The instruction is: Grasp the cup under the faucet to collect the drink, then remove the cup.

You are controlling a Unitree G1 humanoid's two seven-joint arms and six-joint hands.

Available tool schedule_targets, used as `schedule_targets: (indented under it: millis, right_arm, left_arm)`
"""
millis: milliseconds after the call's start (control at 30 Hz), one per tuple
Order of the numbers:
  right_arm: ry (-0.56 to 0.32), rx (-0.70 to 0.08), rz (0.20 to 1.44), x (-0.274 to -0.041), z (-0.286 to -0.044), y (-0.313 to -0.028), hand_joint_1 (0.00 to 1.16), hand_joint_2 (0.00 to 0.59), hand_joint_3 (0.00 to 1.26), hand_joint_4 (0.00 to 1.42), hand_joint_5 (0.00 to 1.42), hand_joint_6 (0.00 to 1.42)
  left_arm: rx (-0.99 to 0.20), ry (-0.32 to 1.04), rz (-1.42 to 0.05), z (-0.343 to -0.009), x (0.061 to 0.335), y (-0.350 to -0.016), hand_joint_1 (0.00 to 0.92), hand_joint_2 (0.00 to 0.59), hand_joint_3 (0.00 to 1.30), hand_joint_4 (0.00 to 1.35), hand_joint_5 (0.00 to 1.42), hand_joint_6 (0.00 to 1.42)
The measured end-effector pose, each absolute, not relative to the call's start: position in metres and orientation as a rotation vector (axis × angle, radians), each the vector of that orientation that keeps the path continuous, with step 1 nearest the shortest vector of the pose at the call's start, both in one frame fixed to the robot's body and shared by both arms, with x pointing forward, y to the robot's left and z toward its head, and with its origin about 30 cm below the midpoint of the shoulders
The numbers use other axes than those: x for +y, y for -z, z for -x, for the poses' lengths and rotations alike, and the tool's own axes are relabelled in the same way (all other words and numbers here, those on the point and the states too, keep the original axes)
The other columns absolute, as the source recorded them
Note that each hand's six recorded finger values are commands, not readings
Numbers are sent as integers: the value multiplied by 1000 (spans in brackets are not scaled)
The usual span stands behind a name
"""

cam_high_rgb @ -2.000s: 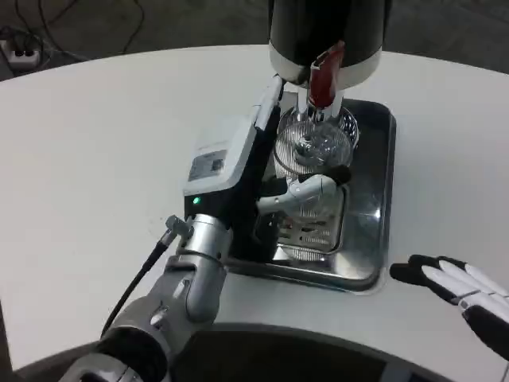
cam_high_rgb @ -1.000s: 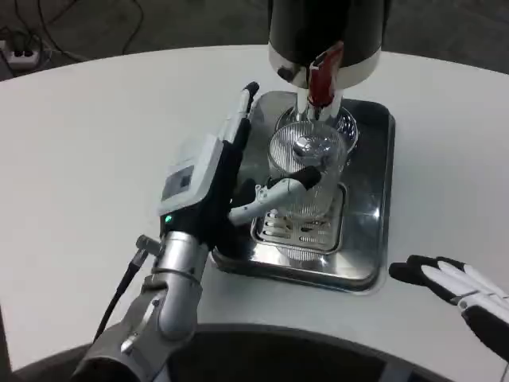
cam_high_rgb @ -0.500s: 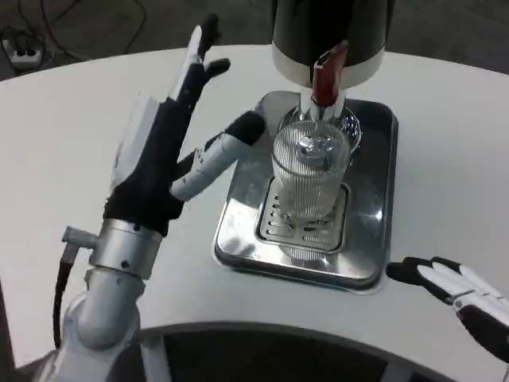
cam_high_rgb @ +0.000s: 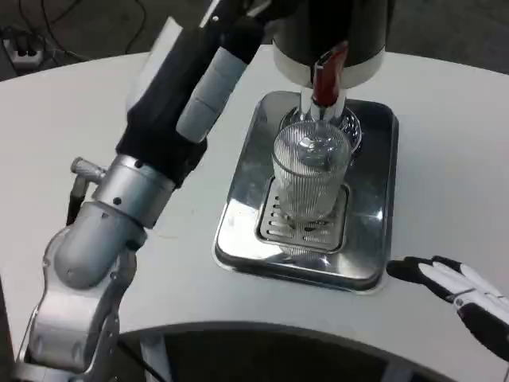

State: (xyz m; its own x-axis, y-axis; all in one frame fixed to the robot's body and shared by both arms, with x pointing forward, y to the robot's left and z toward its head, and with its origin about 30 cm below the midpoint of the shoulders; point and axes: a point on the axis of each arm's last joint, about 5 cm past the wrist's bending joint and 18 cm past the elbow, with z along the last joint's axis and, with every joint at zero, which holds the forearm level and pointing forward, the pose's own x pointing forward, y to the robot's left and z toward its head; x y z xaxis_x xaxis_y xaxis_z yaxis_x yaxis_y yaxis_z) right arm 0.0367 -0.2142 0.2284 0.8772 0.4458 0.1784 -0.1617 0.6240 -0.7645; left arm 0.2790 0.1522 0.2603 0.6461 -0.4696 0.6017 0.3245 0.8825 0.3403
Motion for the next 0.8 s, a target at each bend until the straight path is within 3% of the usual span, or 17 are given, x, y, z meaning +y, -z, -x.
schedule_targets:
  millis: [433, 800]
  right_arm:
    - [-350, -367, 824, -214, -36, -228, 503, 503, 115, 62, 0, 0]
    - [-352, -369, 821, -214, -36, -228, 504, 503, 123, 62, 0, 0]
  left_arm:
    - [-625, 608, -174, -299, 141, -250, 0, 25, 0, 0, 138, 133]
    - [-633, 692, -331, -303, 147, -264, 0, 39, 4, 4, 154, 138]
